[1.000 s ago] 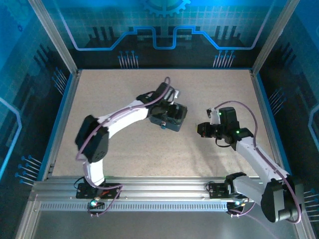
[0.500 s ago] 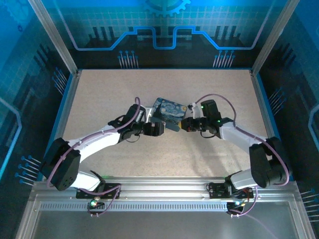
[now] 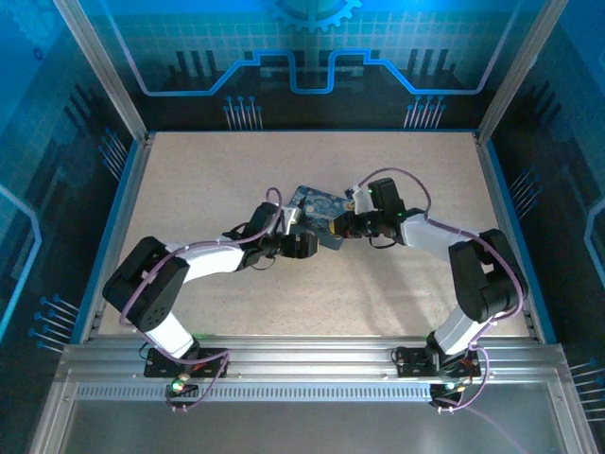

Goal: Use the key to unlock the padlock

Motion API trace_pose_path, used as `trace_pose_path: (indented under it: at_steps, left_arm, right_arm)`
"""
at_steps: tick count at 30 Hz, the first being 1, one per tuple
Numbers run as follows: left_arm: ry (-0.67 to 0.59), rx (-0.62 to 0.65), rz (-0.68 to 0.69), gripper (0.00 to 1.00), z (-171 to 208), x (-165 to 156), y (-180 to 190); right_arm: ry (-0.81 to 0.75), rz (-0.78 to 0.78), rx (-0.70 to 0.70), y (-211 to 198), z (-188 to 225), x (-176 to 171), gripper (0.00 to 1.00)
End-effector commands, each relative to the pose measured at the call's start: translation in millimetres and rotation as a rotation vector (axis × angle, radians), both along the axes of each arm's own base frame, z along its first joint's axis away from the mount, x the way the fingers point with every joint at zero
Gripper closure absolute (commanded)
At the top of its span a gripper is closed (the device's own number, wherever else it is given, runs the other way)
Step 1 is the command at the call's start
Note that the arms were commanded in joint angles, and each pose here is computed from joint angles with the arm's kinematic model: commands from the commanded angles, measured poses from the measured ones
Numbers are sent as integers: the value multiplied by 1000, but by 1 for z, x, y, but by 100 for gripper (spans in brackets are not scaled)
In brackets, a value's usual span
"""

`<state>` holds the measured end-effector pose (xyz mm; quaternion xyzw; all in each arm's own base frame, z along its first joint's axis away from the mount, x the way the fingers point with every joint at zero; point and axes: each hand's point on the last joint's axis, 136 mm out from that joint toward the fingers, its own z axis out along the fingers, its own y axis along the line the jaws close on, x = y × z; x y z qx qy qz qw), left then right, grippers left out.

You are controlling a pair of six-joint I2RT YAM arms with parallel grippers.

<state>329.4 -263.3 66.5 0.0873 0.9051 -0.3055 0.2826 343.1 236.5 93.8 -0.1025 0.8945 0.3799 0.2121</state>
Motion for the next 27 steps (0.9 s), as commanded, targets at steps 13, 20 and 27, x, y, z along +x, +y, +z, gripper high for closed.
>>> trace_pose_path:
  at_steps: [13, 20, 27]
  left_arm:
    - [-93, -19, -25, 28, -13, 26, -14]
    - [-109, -16, -44, 40, -25, 33, -20]
    - [-100, -12, -58, 44, -32, 36, -24]
  right_arm:
    - [85, -12, -84, -10, -34, -15, 100]
    - [72, -7, -80, -8, -32, -15, 100]
    - [72, -8, -83, -7, -34, -14, 100]
